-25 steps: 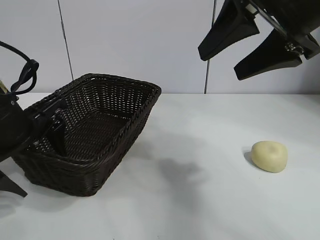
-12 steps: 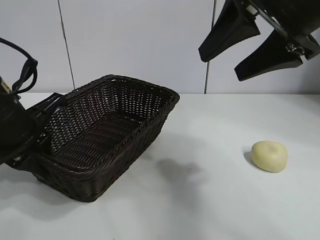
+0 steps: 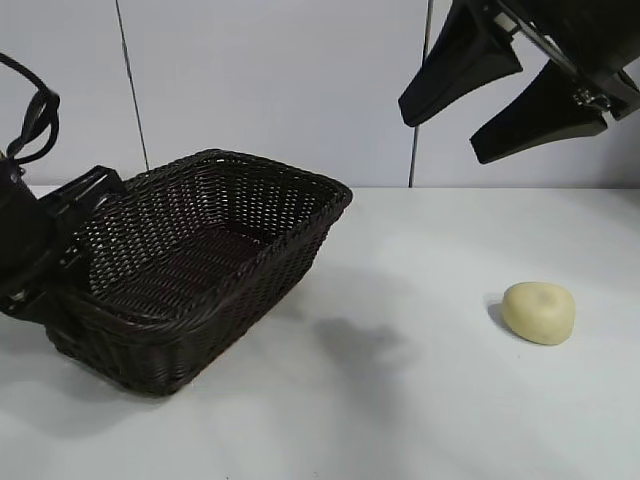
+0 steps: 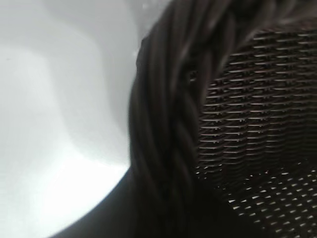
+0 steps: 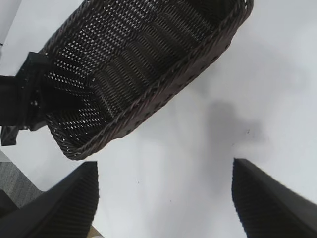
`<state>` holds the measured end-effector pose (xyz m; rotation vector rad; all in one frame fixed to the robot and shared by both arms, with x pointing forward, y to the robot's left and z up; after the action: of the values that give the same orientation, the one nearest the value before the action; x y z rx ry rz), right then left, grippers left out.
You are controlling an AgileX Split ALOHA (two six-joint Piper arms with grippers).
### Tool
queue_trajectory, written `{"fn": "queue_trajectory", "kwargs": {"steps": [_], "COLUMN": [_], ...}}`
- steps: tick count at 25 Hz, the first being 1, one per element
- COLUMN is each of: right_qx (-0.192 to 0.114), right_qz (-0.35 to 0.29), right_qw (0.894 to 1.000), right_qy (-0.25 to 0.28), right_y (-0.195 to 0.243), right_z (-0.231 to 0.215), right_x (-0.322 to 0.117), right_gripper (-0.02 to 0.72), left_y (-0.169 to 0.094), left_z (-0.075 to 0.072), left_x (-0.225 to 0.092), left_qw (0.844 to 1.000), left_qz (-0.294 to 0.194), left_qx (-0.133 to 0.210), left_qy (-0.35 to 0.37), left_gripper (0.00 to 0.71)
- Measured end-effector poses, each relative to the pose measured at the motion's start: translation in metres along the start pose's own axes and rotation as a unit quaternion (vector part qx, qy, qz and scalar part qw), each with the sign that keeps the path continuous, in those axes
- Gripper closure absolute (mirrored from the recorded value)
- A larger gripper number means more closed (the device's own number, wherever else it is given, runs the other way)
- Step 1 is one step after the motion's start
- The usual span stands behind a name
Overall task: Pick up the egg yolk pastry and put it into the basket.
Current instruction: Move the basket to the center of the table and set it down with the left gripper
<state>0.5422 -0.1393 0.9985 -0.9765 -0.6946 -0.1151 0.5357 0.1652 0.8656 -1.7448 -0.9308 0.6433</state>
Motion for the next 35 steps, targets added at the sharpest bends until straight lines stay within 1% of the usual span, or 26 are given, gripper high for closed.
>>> {"fn": "queue_trajectory", "kwargs": {"steps": [2, 6, 11, 13, 16, 19, 22, 25, 28, 32, 35], "right_qx": [-0.001, -0.002, -0.003, -0.003, -0.003, -0.003, -0.003, -0.003, -0.003, -0.003, -0.003], "right_qz": [0.002, 0.003, 0.004, 0.004, 0.004, 0.005, 0.005, 0.005, 0.005, 0.005, 0.005], "right_qw": [1.0, 1.0, 1.0, 1.0, 1.0, 1.0, 1.0, 1.0, 1.0, 1.0, 1.0], "right_qy": [-0.001, -0.004, -0.004, -0.004, -0.005, -0.005, -0.005, -0.005, -0.005, -0.005, -0.005], "right_y": [0.0, 0.0, 0.0, 0.0, 0.0, 0.0, 0.0, 0.0, 0.0, 0.0, 0.0], "right_z": [0.0, -0.001, -0.001, -0.001, -0.001, -0.001, -0.001, -0.001, -0.001, -0.001, -0.001], "right_x": [-0.001, -0.001, -0.002, -0.002, -0.002, -0.002, -0.002, -0.002, -0.002, -0.002, -0.002], "right_gripper": [0.164, 0.164, 0.164, 0.164, 0.164, 0.164, 0.164, 0.164, 0.164, 0.164, 0.164], "left_y": [-0.006, -0.019, -0.031, -0.034, -0.036, -0.04, -0.046, -0.047, -0.038, -0.02, -0.005], "left_z": [-0.006, -0.022, -0.042, -0.045, -0.041, -0.036, -0.036, -0.046, -0.054, -0.063, -0.065], "left_x": [0.005, 0.007, 0.005, 0.007, 0.013, 0.02, 0.025, 0.026, 0.027, 0.03, 0.031], "left_qw": [1.0, 0.997, 0.988, 0.984, 0.976, 0.965, 0.952, 0.936, 0.919, 0.893, 0.881], "left_qz": [0.0, 0.001, 0.017, 0.029, 0.048, 0.057, 0.064, 0.081, 0.108, 0.139, 0.157], "left_qx": [0.001, -0.004, -0.032, -0.041, -0.044, -0.042, -0.039, -0.033, -0.018, -0.003, 0.002], "left_qy": [0.024, 0.079, 0.148, 0.171, 0.207, 0.253, 0.296, 0.341, 0.378, 0.429, 0.446], "left_gripper": [0.613, 0.613, 0.613, 0.613, 0.613, 0.613, 0.613, 0.613, 0.613, 0.613, 0.613]}}
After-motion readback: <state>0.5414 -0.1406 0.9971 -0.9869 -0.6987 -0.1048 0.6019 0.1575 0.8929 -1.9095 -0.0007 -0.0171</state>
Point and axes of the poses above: a point on each arm's last joint axis where the gripper is mounted, y pointing out along that axis toward the gripper, z along the wrist's bending axis when the last joint is at zero, x = y × z, the point moved 9 cm from there along y, pointing out along that axis toward the gripper, and after that the axes turned 5 degrees about -y, right-handed, at the moved point
